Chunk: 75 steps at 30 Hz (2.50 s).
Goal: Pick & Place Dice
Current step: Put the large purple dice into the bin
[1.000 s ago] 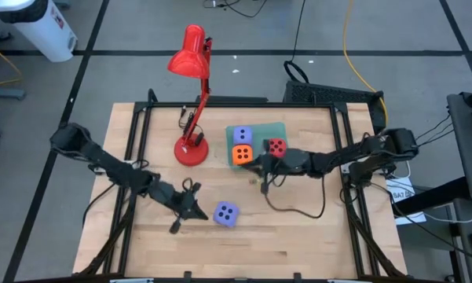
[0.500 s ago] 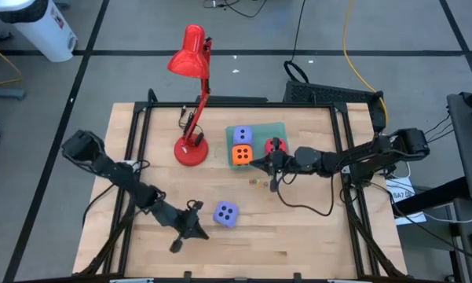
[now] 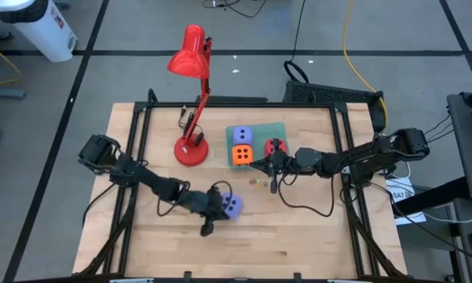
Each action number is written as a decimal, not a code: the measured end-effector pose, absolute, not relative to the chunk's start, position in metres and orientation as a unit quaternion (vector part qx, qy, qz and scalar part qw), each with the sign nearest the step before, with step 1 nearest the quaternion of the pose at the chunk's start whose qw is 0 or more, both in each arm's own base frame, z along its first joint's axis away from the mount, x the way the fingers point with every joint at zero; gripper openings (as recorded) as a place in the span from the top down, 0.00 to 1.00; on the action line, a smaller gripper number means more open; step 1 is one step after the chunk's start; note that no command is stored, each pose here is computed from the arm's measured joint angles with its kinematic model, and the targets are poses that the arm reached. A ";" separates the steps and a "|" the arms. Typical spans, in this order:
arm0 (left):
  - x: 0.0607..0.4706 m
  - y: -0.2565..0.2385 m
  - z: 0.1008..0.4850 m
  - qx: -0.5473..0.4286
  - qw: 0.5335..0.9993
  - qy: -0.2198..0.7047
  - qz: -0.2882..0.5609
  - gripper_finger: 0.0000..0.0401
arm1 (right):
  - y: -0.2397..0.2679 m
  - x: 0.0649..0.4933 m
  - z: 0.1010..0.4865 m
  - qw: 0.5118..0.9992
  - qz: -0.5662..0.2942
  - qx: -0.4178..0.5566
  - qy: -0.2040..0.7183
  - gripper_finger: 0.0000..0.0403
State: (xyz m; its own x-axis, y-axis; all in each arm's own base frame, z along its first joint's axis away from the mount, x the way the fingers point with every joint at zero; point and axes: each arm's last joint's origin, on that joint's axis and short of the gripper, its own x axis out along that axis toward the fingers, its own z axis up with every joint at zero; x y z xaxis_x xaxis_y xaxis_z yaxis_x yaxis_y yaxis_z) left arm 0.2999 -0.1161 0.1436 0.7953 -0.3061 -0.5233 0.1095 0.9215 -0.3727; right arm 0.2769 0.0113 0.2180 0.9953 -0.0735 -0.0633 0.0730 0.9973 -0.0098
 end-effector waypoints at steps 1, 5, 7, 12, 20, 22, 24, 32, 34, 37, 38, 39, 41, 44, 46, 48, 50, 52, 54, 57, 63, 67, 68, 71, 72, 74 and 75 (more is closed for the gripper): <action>0.302 -0.112 0.144 -0.166 0.934 0.298 -0.105 0.99 | 0.011 0.277 0.218 0.999 -0.036 -0.004 0.032 0.99; 0.308 -0.094 0.144 -0.160 0.939 0.291 -0.084 0.99 | 0.012 0.277 0.218 0.999 -0.036 0.000 0.034 0.99; 0.310 -0.085 0.144 -0.157 0.942 0.288 -0.072 0.99 | 0.012 0.277 0.217 0.999 -0.036 0.004 0.034 0.99; 0.315 -0.063 0.144 -0.151 0.946 0.284 -0.044 0.99 | 0.013 0.277 0.218 0.999 -0.033 -0.003 0.033 0.99; 0.314 -0.058 0.148 -0.136 0.940 0.292 -0.111 0.99 | 0.013 0.277 0.217 0.999 -0.035 0.004 0.037 0.99; 0.311 -0.063 0.158 -0.124 0.937 0.282 -0.163 0.99 | 0.013 0.277 0.217 0.999 -0.036 0.014 0.037 0.99; 0.305 -0.067 0.169 -0.110 0.935 0.279 -0.188 0.99 | 0.013 0.277 0.217 0.998 -0.036 0.022 0.036 0.99; 0.265 -0.069 0.232 -0.023 0.959 0.222 -0.176 0.99 | 0.013 0.277 0.216 0.998 -0.045 0.039 0.038 0.99; 0.252 -0.066 0.249 0.005 0.967 0.199 -0.160 0.99 | 0.013 0.276 0.216 0.997 -0.059 0.038 0.037 0.98; 0.231 -0.060 0.267 0.036 0.978 0.159 -0.130 0.99 | 0.015 0.276 0.216 0.995 -0.090 0.033 0.037 0.95; 0.225 -0.056 0.270 0.043 0.981 0.147 -0.122 0.99 | 0.016 0.276 0.217 0.994 -0.098 0.031 0.038 0.93; 0.219 -0.052 0.273 0.047 0.983 0.135 -0.115 0.99 | 0.017 0.277 0.219 0.993 -0.107 0.031 0.036 0.92; 0.207 -0.042 0.273 0.045 0.986 0.126 -0.100 0.99 | 0.019 0.280 0.225 0.992 -0.122 0.031 0.033 0.87; 0.188 -0.031 0.263 0.038 0.988 0.128 -0.079 0.99 | 0.021 0.289 0.237 0.989 -0.132 0.026 0.057 0.79; 0.176 -0.025 0.256 0.035 0.990 0.117 -0.069 0.99 | 0.022 0.294 0.245 0.987 -0.133 0.022 0.089 0.72; 0.166 -0.021 0.247 0.038 0.991 0.115 -0.051 0.99 | 0.022 0.301 0.255 0.983 -0.136 0.029 0.123 0.65; 0.156 -0.016 0.246 0.032 0.994 0.104 -0.013 0.99 | 0.022 0.308 0.262 0.976 -0.143 0.038 0.160 0.59; 0.148 -0.012 0.250 0.016 0.996 0.087 0.020 0.99 | 0.023 0.313 0.266 0.968 -0.145 0.038 0.202 0.53; 0.141 -0.010 0.253 0.003 0.996 0.080 0.042 0.99 | 0.025 0.321 0.271 0.963 -0.123 0.029 0.238 0.46; 0.135 -0.009 0.253 -0.009 0.995 0.083 0.051 0.99 | 0.029 0.332 0.276 0.962 -0.085 0.028 0.259 0.37; 0.132 -0.009 0.246 -0.006 0.991 0.122 0.055 0.99 | 0.030 0.343 0.273 0.961 -0.069 0.032 0.266 0.21; 0.132 -0.009 0.246 -0.006 0.991 0.120 0.056 0.99 | 0.032 0.354 0.250 0.952 -0.072 0.036 0.295 0.11; 0.132 -0.009 0.246 -0.007 0.991 0.121 0.056 0.99 | 0.033 0.357 0.244 0.950 -0.073 0.039 0.300 0.09; 0.132 -0.009 0.246 -0.007 0.991 0.121 0.056 0.99 | 0.035 0.369 0.228 0.950 -0.056 0.053 0.303 0.04; 0.132 -0.009 0.246 -0.007 0.991 0.121 0.056 0.99 | 0.035 0.371 0.222 0.948 -0.054 0.053 0.308 0.02; 0.132 -0.009 0.245 -0.009 0.991 0.124 0.056 0.99 | 0.036 0.378 0.211 0.948 -0.054 0.053 0.308 0.01; 0.132 -0.009 0.245 -0.011 0.990 0.127 0.056 0.99 | 0.036 0.379 0.208 0.947 -0.055 0.052 0.313 0.02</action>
